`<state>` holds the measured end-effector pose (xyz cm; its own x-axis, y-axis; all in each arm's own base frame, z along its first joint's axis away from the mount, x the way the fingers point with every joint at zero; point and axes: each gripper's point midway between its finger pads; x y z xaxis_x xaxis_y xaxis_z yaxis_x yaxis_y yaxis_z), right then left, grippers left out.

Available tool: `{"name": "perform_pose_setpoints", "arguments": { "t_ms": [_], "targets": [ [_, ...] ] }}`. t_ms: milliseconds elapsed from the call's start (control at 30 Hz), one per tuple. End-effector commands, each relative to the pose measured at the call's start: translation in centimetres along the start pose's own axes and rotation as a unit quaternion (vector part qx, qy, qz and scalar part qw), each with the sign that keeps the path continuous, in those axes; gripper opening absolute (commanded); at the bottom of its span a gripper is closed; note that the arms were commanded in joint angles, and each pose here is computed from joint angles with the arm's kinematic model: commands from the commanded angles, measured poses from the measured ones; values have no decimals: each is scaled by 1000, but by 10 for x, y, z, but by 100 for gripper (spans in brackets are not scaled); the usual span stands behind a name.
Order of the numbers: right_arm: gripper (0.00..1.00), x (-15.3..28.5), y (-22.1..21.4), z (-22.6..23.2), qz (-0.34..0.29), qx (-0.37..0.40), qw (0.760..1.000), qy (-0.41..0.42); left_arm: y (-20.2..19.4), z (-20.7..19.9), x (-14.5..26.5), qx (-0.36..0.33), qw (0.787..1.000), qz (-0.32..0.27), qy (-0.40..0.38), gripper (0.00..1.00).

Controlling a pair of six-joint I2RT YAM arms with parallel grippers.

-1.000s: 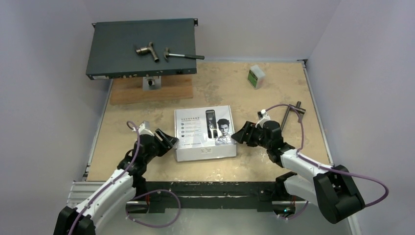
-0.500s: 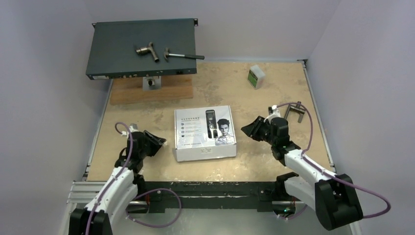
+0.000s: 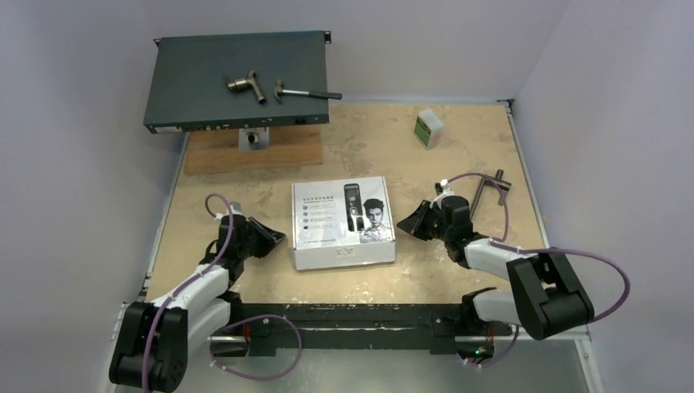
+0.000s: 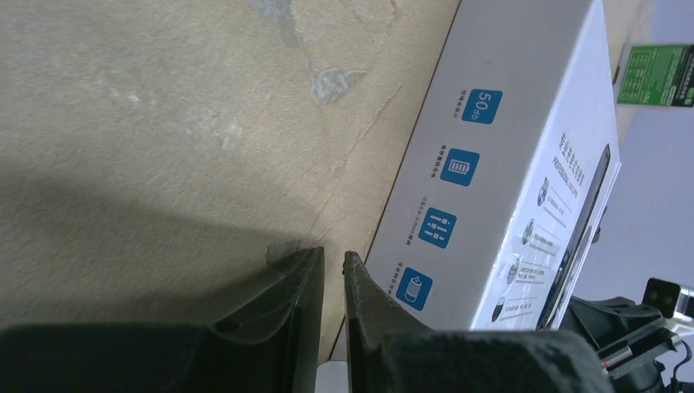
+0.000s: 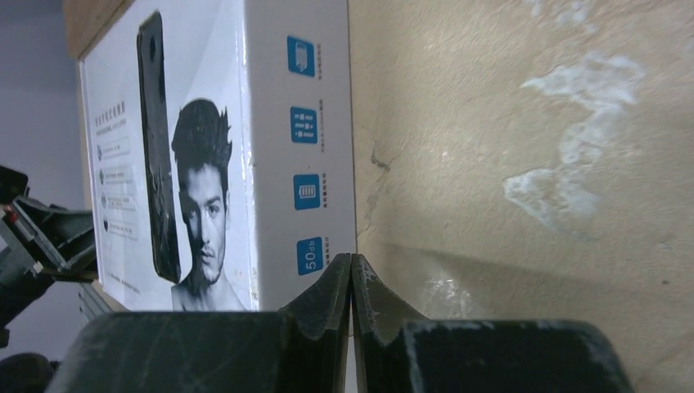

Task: Sort the hair-cutting tools
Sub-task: Close the storage box at the center of the board.

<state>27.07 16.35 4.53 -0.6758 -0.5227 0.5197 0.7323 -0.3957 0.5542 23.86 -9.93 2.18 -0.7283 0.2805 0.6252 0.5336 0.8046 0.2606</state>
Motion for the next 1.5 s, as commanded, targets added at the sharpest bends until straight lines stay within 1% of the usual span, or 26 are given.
{"name": "perform_pose_setpoints", "arguments": {
  "t_ms": [0, 100, 200, 367, 600, 833, 1100, 1233, 1367, 1467],
  "targets": [
    [3, -8, -9, 26, 12, 26, 998, 54, -5, -28, -3, -39, 998, 9, -54, 12],
    [1, -8, -16, 31, 14, 27, 998, 57, -14, -35, -2, -56, 996, 15, -62, 8],
    [0, -5, -19, 30, 14, 29, 998, 54, -23, -33, 3, -74, 995, 20, -58, 5],
    [0, 1, -20, 30, 8, 41, 997, 59, -25, -27, 11, -74, 995, 9, -68, 3],
    [0, 13, -22, 58, 10, 56, 990, 126, -32, -55, 27, -86, 987, 22, -136, 0],
    [0, 30, -20, 89, 10, 69, 983, 173, -49, -82, 45, -98, 975, 61, -190, 0],
    [0, 39, -23, 96, 17, 72, 980, 184, -57, -88, 53, -105, 970, 73, -206, 0],
    [0, 52, -17, 110, 8, 73, 977, 202, -55, -111, 69, -99, 962, 74, -242, 0],
    [0, 70, -1, 129, -11, 83, 973, 214, -48, -143, 98, -116, 952, 62, -275, 0],
    [0, 79, 6, 140, -14, 81, 971, 223, -46, -153, 113, -116, 951, 65, -280, 0]
  ]
}}
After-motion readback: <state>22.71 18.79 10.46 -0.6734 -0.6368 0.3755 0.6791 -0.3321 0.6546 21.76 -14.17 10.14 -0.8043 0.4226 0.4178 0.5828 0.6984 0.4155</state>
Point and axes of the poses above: each gripper's point midway between its finger pads, its own x axis back along the fingers, its own z axis along the line the jaws close on, y = z × x, and after that the axes turned 4 degrees about x, right-handed
